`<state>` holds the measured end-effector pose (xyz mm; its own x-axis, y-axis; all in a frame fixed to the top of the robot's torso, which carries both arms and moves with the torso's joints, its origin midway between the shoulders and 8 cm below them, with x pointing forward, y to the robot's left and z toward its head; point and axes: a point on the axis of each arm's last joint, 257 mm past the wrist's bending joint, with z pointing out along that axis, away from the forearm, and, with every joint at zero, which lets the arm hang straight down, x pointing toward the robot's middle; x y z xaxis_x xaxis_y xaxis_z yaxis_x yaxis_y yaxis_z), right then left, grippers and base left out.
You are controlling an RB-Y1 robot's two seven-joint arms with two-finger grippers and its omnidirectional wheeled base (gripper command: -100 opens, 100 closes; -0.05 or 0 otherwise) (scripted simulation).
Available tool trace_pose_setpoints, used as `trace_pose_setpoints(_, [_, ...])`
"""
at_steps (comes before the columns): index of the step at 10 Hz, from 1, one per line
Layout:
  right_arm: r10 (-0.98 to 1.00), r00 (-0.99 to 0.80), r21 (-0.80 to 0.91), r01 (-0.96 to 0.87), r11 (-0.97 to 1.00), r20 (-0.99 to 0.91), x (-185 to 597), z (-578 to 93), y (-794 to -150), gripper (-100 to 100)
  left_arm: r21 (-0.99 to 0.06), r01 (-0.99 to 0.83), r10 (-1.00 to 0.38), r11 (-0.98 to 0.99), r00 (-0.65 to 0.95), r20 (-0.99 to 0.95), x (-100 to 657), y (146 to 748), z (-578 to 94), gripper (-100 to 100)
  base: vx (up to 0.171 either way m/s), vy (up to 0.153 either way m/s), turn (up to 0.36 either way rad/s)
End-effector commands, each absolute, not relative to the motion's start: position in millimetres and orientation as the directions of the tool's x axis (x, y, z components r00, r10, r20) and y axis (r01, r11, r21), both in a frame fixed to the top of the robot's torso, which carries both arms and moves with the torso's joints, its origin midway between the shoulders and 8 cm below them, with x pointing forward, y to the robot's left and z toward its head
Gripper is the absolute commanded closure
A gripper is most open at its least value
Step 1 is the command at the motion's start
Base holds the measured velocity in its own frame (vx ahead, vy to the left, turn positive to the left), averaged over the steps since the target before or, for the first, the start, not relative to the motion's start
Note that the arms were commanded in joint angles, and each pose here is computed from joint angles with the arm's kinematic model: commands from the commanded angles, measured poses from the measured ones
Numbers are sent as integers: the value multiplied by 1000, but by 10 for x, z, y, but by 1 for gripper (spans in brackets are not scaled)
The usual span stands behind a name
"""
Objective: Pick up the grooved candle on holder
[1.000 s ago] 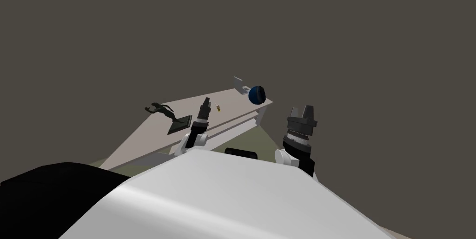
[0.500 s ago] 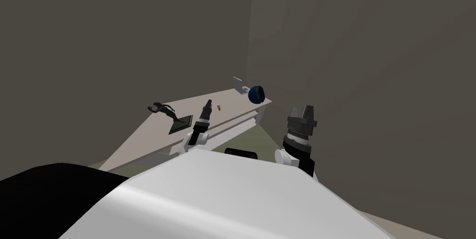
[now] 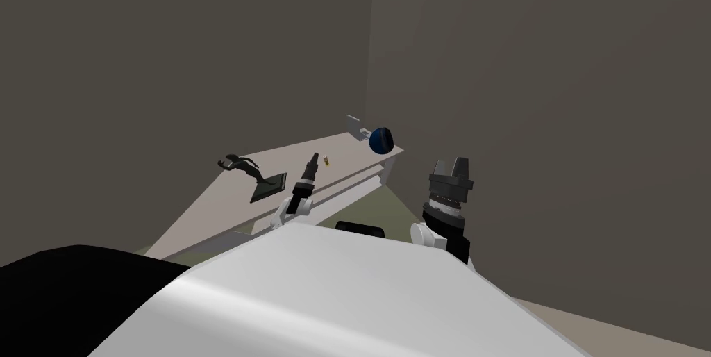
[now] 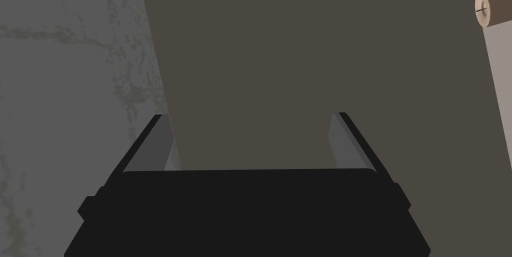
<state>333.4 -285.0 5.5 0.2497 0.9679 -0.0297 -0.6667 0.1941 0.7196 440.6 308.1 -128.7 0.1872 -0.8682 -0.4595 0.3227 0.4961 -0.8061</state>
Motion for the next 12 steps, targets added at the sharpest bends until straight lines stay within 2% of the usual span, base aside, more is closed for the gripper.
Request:
trace_pose_setpoints(1, [968,250,720,-667,194,-30,3334,55,-2850,0,-816,283,-863,504,183,-470,4462,3168,-1457,-100,-2,19,-93])
trace_pose_setpoints(12, [968,250,720,-667,194,-30,3333,54,-2850,0,-845,99,-846,525,171,-505,4606,3669,-2271,-100,19,14,-59])
